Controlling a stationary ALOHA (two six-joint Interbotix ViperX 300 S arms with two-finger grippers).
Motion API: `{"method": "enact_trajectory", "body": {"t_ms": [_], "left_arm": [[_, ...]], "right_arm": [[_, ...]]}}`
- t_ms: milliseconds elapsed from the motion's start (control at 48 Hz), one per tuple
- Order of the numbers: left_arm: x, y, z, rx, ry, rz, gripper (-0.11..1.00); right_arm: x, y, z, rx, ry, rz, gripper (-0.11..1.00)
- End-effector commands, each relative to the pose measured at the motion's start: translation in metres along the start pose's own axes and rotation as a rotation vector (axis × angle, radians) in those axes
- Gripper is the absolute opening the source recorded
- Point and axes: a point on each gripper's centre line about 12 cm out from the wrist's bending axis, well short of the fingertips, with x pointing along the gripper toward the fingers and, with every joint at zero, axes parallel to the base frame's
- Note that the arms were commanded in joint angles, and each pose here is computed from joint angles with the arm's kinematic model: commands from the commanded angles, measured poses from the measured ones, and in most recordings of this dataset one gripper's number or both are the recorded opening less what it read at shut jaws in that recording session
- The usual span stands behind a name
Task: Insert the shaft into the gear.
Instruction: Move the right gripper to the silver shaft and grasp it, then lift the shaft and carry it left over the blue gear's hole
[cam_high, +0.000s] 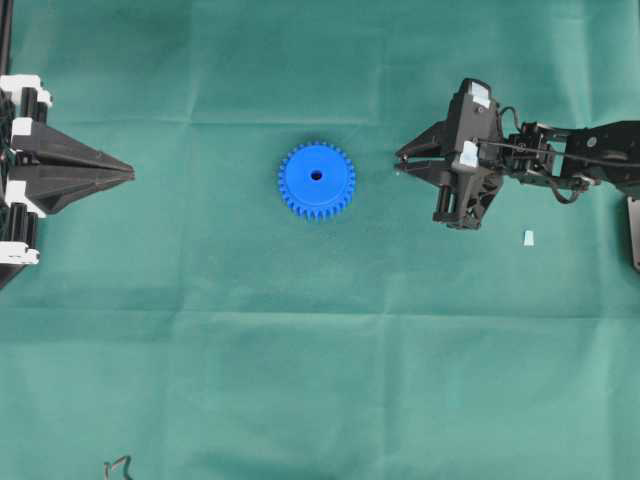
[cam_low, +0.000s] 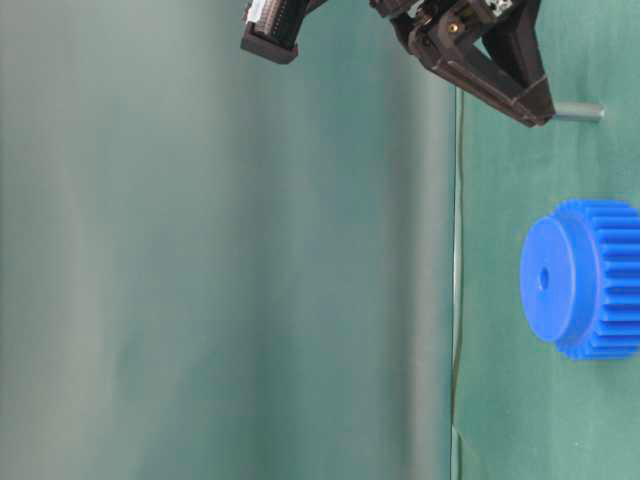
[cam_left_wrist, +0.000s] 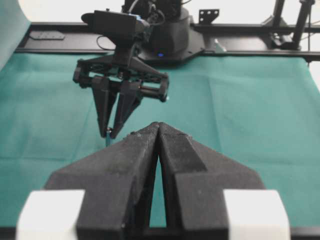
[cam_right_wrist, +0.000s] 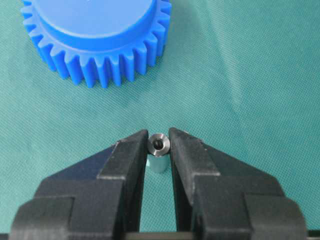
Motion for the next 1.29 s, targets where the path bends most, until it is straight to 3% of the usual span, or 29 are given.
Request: {"method": "enact_trajectory", "body": {"t_ms": [0, 375, 625, 834, 1271], "left_arm": [[0.002, 0.001, 0.011, 0.003, -0.028, 0.003, 0.0], [0.001, 0.001, 0.014, 0.003, -0.038, 0.003, 0.0], [0.001, 0.001, 0.014, 0.003, -0.035, 0.003, 0.0], [0.001, 0.001, 0.012, 0.002, -0.026, 0.003, 0.0], [0.001, 0.001, 0.013, 0.002, -0.028, 0.003, 0.0]], "right_arm": [[-0.01, 0.004, 0.024, -0.009, -0.059, 0.014, 0.17], [-0.07, 0.009, 0.09, -0.054, -0.097, 0.033, 0.17], [-0.082, 0.01, 0.099, -0.059, -0.098, 0.038, 0.17], [-0.071, 0.014, 0.106, -0.06, -0.113, 0.045, 0.17], [0.005, 0.036, 0.143, -0.093, -0.086, 0.073, 0.17]]}}
